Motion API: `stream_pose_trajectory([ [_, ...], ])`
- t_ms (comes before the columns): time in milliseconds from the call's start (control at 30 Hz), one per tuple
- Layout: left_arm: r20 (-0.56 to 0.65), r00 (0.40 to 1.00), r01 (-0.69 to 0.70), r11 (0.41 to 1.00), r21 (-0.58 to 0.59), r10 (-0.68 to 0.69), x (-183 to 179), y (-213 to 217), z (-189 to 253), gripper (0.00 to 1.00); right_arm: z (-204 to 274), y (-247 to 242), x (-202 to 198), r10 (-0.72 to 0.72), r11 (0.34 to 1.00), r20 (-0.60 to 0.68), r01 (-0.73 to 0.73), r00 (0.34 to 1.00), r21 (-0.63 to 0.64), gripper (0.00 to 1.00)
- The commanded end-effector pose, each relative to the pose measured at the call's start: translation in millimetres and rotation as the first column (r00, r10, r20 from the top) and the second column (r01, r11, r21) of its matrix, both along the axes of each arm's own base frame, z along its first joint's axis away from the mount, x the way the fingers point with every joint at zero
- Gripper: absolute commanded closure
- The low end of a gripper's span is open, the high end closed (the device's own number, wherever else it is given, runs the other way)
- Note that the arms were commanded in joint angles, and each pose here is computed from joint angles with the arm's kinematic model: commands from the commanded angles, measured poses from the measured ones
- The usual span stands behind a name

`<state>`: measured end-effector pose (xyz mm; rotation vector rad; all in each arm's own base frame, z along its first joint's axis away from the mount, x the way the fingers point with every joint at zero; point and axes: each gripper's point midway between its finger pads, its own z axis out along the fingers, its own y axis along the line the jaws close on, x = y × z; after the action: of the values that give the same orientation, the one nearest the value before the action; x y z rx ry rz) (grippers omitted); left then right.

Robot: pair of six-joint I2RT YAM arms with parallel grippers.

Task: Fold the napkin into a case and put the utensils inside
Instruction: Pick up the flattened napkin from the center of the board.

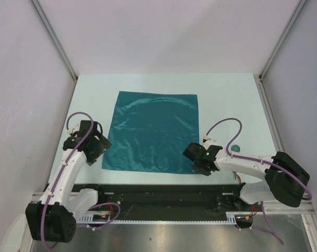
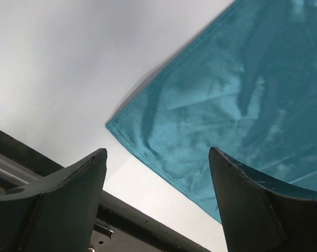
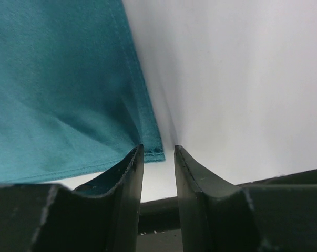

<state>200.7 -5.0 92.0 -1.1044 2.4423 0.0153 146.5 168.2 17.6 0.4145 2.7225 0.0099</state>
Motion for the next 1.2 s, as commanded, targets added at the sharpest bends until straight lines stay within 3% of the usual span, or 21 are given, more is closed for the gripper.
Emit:
stream_pose_trajectory([
  [0,0.066,0.997,-0.031,0.999,0.012,0.030,1,6,10,0.10,6,10,18,-0.067,0.997,0.088,0.064,0.994,0.040,0.66],
  [67,0.061,0.997,-0.039,0.999,0.016,0.038,-1,8,10,0.01,0,9,14,-0.071,0.997,0.060,0.070,0.996,0.027,0.65],
  [167,0.024,0.998,-0.052,0.999,0.006,0.052,-5,9,7,0.00,-13,7,4,-0.084,0.996,0.010,0.084,0.996,0.031,0.66],
  [267,-0.027,0.998,-0.054,0.998,-0.027,0.053,-11,6,-2,0.00,-20,3,-4,-0.114,0.992,-0.009,0.114,0.993,0.056,0.80],
  [300,-0.042,0.998,-0.046,0.998,-0.042,0.044,-14,3,-7,0.00,-20,2,-4,-0.119,0.991,-0.002,0.118,0.993,0.066,0.93],
  [367,-0.063,0.995,-0.081,0.995,-0.059,0.078,-17,8,-15,0.02,-17,-1,-1,-0.125,0.989,0.018,0.123,0.992,0.086,1.00],
  [533,-0.203,0.975,-0.115,0.985,-0.128,0.088,-35,1,-52,0.14,12,8,20,-0.098,0.987,0.121,0.080,0.988,0.142,1.00],
  [633,-0.242,0.963,-0.144,0.985,-0.097,0.117,-35,7,-54,0.21,26,8,27,-0.092,0.983,0.174,0.061,0.980,0.175,1.00],
  [700,-0.236,0.956,-0.193,0.980,-0.051,0.175,-35,18,-56,0.34,35,11,33,-0.092,0.975,0.209,0.045,0.974,0.219,1.00],
  [767,-0.234,0.948,-0.230,0.973,-0.030,0.217,-37,24,-57,0.40,41,12,35,-0.067,0.971,0.233,0.009,0.970,0.239,1.00],
  [1033,-0.228,0.950,-0.235,0.969,-0.072,0.213,-26,21,-69,0.50,52,3,39,-0.059,0.960,0.266,-0.018,0.962,0.279,1.00],
  [1167,-0.266,0.943,-0.233,0.968,-0.096,0.201,-33,15,-83,0.49,49,0,38,-0.060,0.956,0.257,-0.018,0.965,0.293,1.00],
])
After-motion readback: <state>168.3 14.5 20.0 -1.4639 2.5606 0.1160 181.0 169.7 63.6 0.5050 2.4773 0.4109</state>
